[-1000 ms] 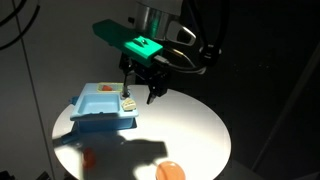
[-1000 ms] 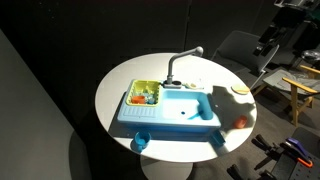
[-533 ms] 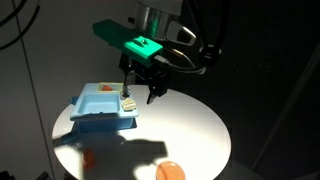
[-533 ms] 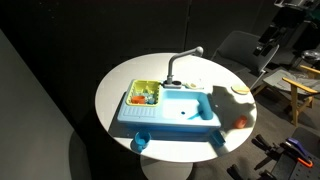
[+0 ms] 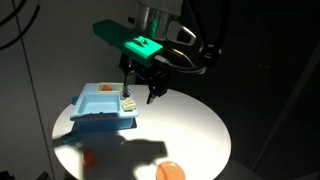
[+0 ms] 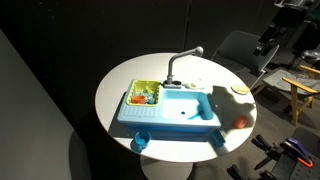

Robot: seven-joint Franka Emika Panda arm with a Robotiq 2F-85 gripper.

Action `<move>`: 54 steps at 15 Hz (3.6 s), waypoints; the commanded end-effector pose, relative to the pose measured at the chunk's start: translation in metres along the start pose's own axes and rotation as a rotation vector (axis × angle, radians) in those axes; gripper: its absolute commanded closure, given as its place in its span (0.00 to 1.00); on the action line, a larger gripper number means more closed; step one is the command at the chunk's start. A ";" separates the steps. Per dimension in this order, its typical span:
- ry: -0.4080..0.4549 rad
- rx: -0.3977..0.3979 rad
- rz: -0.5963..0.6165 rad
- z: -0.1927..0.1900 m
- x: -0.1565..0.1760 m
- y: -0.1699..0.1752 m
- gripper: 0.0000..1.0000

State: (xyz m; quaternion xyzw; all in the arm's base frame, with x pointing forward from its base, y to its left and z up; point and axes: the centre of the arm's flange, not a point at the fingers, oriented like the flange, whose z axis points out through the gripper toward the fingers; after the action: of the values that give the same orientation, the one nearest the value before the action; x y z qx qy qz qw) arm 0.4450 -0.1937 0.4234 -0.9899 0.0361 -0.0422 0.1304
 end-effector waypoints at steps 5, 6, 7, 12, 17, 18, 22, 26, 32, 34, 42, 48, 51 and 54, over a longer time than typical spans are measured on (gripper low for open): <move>0.000 0.000 0.000 0.000 0.000 0.000 0.00; 0.000 0.000 0.000 0.000 0.000 0.000 0.00; -0.004 0.001 -0.007 0.001 0.001 -0.002 0.00; -0.030 -0.015 -0.053 0.011 0.007 -0.023 0.00; -0.059 -0.030 -0.119 0.023 0.013 -0.054 0.00; -0.066 -0.033 -0.134 0.026 0.014 -0.060 0.00; -0.095 -0.056 -0.206 0.037 0.018 -0.092 0.00; -0.140 -0.100 -0.290 0.051 0.017 -0.124 0.00; -0.217 -0.174 -0.436 0.080 0.012 -0.174 0.00; -0.239 -0.191 -0.488 0.089 0.008 -0.191 0.00; -0.274 -0.220 -0.644 0.102 0.012 -0.228 0.00; -0.230 -0.234 -0.717 0.094 0.055 -0.214 0.00; -0.208 -0.244 -0.776 0.090 0.082 -0.211 0.00; -0.215 -0.250 -0.816 0.098 0.085 -0.220 0.00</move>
State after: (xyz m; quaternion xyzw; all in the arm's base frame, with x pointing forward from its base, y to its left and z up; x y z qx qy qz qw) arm 0.5361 0.0287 0.3933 -0.9396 -0.3418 0.0183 -0.0035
